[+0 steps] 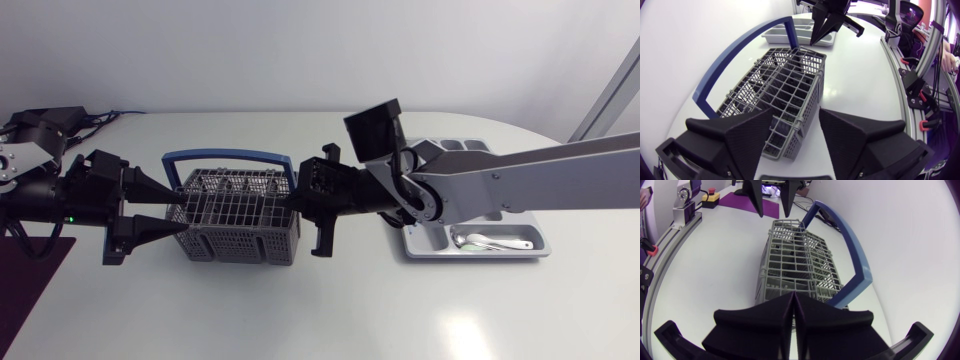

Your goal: Unload the cutlery basket into the drawer organizer.

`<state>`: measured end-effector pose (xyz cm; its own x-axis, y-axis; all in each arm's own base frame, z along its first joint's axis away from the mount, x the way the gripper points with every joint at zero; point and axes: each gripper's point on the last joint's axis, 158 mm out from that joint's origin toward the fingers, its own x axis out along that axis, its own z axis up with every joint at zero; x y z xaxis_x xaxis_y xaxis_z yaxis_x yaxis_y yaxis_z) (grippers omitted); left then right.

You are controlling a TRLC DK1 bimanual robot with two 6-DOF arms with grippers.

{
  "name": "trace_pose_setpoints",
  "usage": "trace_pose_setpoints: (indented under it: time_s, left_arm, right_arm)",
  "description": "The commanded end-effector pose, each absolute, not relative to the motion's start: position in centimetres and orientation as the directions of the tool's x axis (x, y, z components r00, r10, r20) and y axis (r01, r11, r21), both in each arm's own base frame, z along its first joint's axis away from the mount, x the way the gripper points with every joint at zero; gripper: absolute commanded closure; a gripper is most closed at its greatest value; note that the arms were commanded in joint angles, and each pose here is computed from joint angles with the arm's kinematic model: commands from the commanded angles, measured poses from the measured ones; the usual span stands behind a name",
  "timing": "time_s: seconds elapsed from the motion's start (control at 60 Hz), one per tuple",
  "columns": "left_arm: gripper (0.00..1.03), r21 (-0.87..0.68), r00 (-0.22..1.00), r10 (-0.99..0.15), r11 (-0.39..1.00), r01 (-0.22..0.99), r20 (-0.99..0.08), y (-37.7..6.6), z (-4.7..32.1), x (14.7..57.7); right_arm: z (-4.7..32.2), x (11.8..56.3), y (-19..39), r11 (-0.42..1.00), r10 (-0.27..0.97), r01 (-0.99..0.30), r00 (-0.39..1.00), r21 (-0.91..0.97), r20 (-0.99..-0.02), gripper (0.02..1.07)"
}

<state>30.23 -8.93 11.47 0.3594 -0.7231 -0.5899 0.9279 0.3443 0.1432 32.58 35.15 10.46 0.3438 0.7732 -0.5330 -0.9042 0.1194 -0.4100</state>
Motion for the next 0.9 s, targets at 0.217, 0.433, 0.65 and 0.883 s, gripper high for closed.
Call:
trace_pose_setpoints:
  time_s: [0.217,0.433,0.65,0.883]
  left_arm:
    - [1.0,0.125,0.413,-0.725,0.418,0.9,-0.551,-8.4,11.8,31.7]
    - [1.0,0.163,0.471,-0.697,0.462,0.872,-0.54,-8.1,10.7,33.0]
    - [1.0,0.175,0.49,-0.652,0.488,0.855,-0.579,-7.2,8.5,33.9]
    - [1.0,0.153,0.473,-0.64,0.489,0.859,-0.605,-7.0,6.2,33.9]
  right_arm:
    - [11.4,32.7,35.2,0.14,0.775,-0.905,0.353,-0.403,-0.524,1.02]
    - [11.3,32.6,35.4,0.138,0.777,-0.904,0.352,-0.404,-0.521,1.02]
    - [10.3,33.0,35.6,0.147,0.768,-0.901,0.365,-0.408,-0.527,1.02]
    - [7.1,32.4,35.8,0.12,0.745,-0.921,0.329,-0.369,-0.58,1.02]
